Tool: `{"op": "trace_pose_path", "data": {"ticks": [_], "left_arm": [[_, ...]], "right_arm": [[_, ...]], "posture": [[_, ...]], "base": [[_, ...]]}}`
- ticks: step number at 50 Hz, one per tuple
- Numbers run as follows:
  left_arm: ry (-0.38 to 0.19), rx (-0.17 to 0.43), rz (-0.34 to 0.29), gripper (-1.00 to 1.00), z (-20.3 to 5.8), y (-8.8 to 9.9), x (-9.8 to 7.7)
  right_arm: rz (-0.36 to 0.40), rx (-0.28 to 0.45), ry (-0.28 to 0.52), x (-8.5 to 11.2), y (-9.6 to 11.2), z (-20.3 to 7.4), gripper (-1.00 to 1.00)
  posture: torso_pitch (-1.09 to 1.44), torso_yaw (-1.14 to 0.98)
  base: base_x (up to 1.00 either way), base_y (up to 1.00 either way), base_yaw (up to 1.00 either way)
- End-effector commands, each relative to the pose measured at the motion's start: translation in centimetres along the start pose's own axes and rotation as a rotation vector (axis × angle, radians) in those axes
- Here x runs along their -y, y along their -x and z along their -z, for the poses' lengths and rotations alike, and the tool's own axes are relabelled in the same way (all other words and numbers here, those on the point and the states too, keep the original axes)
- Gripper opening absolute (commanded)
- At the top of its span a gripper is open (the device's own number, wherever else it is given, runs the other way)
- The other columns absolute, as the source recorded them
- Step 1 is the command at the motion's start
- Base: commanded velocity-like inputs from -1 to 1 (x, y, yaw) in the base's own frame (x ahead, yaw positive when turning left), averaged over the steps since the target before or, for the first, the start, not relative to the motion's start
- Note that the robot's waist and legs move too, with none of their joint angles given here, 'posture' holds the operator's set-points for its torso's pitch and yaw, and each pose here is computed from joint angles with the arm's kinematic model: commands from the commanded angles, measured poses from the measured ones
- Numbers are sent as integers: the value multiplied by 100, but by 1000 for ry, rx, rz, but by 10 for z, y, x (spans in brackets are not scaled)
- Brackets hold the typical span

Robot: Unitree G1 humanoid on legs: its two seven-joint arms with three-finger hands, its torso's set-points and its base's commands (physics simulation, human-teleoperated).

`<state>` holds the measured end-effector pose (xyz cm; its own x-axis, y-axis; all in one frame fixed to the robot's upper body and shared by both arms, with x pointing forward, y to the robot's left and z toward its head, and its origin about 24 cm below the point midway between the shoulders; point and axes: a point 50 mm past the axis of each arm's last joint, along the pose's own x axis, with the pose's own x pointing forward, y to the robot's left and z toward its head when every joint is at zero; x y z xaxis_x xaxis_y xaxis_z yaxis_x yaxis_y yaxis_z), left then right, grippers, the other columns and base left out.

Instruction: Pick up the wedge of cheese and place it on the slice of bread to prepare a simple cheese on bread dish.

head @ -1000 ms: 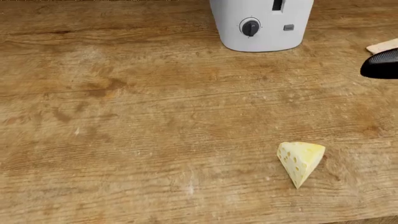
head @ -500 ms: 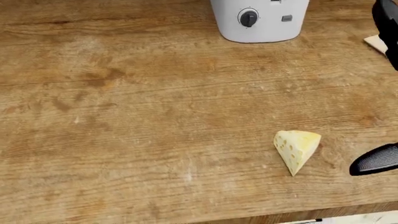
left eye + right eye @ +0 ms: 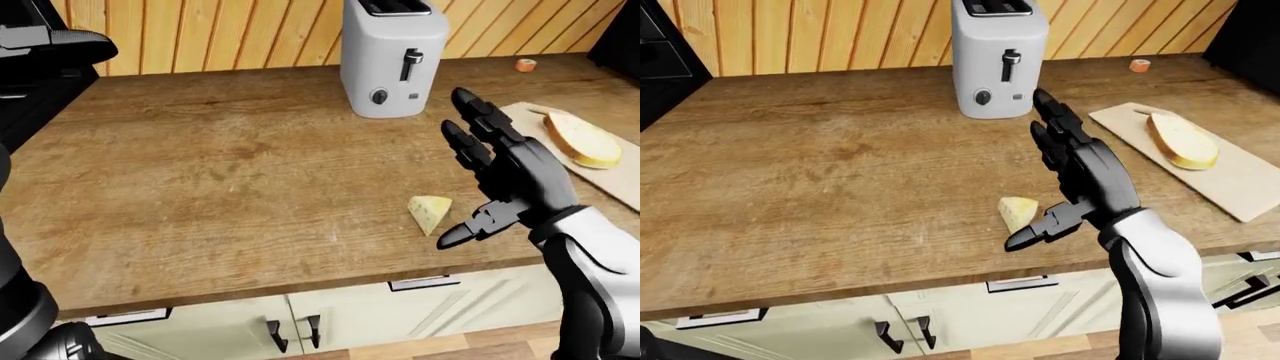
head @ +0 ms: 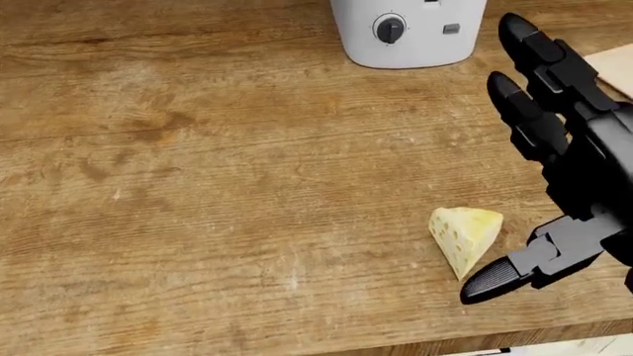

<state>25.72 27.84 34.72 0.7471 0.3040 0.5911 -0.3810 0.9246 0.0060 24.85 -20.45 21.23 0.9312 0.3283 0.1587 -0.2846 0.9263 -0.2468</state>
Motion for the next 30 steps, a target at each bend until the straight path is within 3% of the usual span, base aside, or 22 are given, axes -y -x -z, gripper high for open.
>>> {"op": "trace_pose_path", "data": {"ticks": [1,12,30], "left_arm": [[4,82,-10,100,-18,0,-3],[-2,77,-11,100,-15,-1,-2],[-13,75,-14,100,-12,-1,-3]], "right_arm": [[3,53,55,0,1,-11,100],[-14,18,78,1,5,-3,100],[43,-74,111,8,2,14,100]], "posture": [[0,0],[0,0],[0,0]], "base": [[0,0,0],[0,0,0],[0,0,0]]}}
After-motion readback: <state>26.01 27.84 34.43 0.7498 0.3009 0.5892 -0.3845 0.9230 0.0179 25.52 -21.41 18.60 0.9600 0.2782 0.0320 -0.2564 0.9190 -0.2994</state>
